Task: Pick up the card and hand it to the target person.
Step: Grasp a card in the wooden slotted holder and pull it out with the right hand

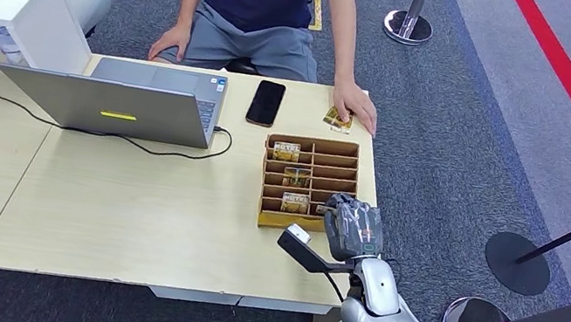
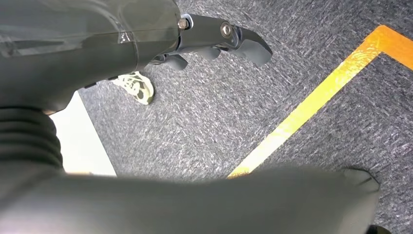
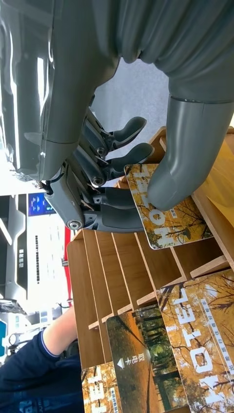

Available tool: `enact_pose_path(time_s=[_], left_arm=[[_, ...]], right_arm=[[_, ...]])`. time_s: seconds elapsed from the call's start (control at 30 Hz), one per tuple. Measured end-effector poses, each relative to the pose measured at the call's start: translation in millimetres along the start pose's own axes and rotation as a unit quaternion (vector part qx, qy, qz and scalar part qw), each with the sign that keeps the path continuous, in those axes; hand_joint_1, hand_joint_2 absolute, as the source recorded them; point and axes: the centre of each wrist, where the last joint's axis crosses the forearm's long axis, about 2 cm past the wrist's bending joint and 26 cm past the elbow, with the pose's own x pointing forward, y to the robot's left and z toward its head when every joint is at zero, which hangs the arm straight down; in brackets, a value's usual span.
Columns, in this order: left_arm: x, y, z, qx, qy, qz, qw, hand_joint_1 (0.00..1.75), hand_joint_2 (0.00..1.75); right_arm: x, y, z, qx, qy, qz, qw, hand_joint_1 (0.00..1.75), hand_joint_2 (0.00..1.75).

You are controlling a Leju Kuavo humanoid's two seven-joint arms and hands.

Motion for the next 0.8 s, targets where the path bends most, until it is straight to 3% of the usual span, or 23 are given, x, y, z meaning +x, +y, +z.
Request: enact_pose_path(time_s=[0.47,0.67,0.8], left_arm=[[1,1,0,0.022,-0.014,-0.010,1.000,0.00,1.75],[0,1,0,0.021,-0.009,-0.010,1.000,0.00,1.75],[0,1,0,0.020,-0.006,-0.006,1.000,0.00,1.75]], right_arm=[[0,-5,-3,-0.017,0.000,-0.024,1.000,1.45,1.75],[4,-30,-22,-0.068,0.008,-0.069,0.995,1.45,1.75],[6,-60,-43,-0.102,0.017,-0.134,0.986,1.45,1.75]])
